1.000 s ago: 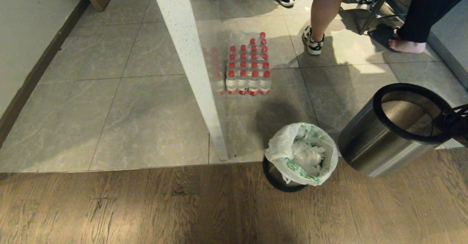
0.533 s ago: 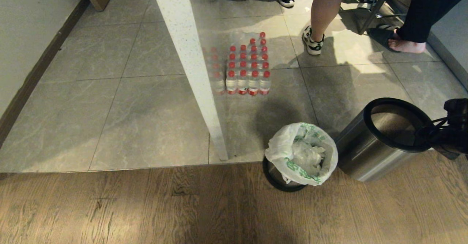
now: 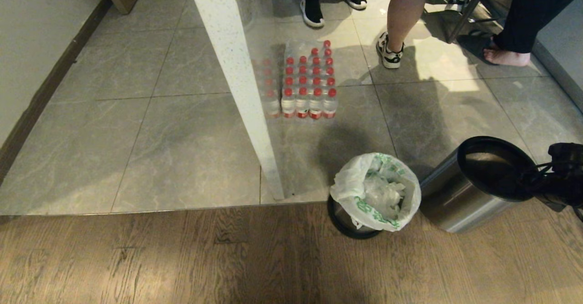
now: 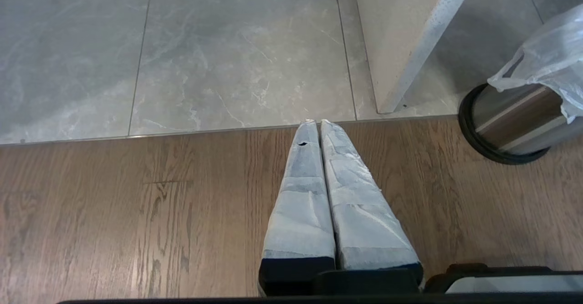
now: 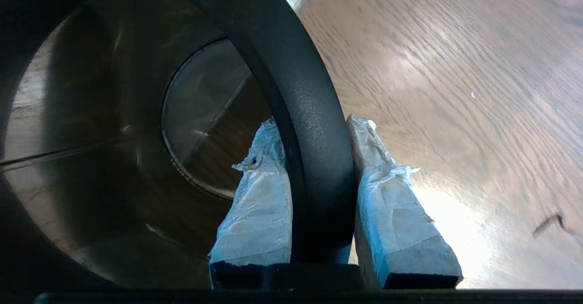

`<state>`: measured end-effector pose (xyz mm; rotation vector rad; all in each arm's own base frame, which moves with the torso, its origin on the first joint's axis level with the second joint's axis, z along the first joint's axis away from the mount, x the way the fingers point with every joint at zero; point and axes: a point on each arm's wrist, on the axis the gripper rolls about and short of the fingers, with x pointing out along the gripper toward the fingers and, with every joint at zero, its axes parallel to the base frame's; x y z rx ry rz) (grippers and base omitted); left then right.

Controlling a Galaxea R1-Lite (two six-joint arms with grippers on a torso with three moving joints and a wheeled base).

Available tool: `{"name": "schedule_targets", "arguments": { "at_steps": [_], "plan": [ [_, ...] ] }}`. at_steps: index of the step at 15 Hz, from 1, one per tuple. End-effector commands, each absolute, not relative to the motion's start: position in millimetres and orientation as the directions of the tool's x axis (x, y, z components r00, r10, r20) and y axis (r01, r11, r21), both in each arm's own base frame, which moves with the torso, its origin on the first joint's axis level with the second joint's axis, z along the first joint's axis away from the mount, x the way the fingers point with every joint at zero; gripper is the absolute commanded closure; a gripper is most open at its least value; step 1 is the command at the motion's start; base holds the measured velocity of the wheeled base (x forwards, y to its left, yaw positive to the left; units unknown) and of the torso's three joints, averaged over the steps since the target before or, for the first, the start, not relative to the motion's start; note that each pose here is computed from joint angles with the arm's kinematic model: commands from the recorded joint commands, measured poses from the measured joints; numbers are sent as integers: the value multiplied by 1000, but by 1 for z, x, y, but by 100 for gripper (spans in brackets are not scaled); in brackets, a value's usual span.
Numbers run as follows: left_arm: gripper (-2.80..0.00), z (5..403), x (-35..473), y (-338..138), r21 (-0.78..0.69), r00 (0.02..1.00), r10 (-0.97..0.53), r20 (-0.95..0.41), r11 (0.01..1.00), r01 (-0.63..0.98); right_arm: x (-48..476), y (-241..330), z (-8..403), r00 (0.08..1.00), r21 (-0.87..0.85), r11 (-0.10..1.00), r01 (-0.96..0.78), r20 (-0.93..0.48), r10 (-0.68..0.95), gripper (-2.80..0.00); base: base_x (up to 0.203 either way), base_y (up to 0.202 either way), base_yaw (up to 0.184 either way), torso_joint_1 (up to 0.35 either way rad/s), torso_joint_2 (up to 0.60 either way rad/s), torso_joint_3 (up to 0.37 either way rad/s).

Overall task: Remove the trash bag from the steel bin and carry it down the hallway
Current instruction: Place the outer trash can on the ground, then pick up the trash bag

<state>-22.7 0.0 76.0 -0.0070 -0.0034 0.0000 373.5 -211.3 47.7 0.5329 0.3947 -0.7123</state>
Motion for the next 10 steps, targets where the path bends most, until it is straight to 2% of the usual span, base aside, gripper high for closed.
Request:
{"name": "schedule_targets", "arguments": {
  "at_steps": [1, 2, 7, 10],
  "plan": [
    [0, 76, -23, 0, -8, 1000, 0, 3, 1000, 0, 376, -214, 32, 681, 316, 628, 712, -532, -504, 0, 0, 0, 0, 0, 0, 0],
    [0, 76, -23, 0, -8, 1000, 0, 3, 1000, 0, 377, -215, 30, 683, 318, 628, 710, -527, -506, -280, 0, 0, 0, 0, 0, 0],
    [0, 76, -23, 0, -8, 1000, 0, 3, 1000, 0, 356, -213, 60, 690, 317, 629, 710, -493, -531, -280, 0, 0, 0, 0, 0, 0],
    [0, 76, -23, 0, -8, 1000, 0, 3, 1000, 0, 325, -199, 113, 730, 323, 662, 677, -412, -545, -280, 0, 0, 0, 0, 0, 0]
  ]
}}
